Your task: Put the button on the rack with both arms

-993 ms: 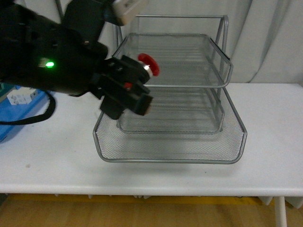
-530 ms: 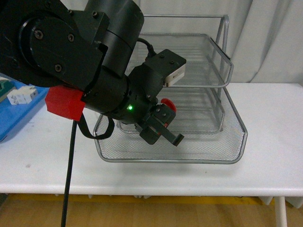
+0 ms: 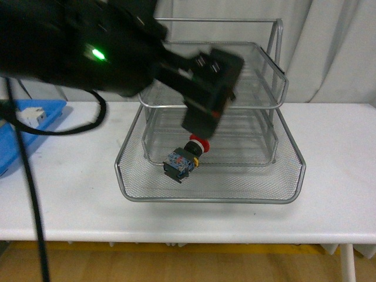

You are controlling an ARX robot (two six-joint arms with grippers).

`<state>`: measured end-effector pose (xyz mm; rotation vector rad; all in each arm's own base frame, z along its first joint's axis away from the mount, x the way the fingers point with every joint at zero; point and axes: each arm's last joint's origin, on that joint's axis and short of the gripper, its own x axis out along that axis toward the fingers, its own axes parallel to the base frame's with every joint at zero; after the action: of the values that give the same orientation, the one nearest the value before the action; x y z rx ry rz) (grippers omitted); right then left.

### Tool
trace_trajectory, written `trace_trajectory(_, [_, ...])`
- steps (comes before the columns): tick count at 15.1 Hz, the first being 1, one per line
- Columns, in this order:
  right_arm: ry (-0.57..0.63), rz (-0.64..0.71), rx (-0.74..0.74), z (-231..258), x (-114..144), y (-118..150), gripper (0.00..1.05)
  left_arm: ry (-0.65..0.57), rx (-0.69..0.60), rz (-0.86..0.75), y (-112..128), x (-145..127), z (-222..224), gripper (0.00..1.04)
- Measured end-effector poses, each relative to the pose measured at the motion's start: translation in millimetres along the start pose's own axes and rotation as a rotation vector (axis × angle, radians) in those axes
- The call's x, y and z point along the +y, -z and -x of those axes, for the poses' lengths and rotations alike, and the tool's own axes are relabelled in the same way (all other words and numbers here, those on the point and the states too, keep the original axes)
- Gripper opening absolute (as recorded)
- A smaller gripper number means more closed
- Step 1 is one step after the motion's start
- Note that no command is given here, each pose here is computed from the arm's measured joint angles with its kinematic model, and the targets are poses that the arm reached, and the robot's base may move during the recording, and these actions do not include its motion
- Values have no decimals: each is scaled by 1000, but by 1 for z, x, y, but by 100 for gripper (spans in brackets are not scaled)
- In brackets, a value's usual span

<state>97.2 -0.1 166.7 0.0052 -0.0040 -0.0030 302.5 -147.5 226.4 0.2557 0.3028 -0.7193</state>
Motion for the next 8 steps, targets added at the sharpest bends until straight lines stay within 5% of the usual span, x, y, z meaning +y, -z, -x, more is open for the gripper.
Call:
trace_trajectory(1, [0,0,1,0,0,0,98,-197,-148,30,-5,-1,14,88])
trace_trajectory(3, [-2,2,0,0,0,0,98,-426,-209,124,15,3,30,73])
trace_trajectory(4, [-2,2,1,0,0,0,98,-634,-217,197,49,8,52,59])
trace_trajectory(6, [-3,2,0,0,0,0,98,-743,-307,243,65,13,95,33])
trace_trajectory(8, [-3,2,0,0,0,0,98,-713,-272,258,94,6,121,2])
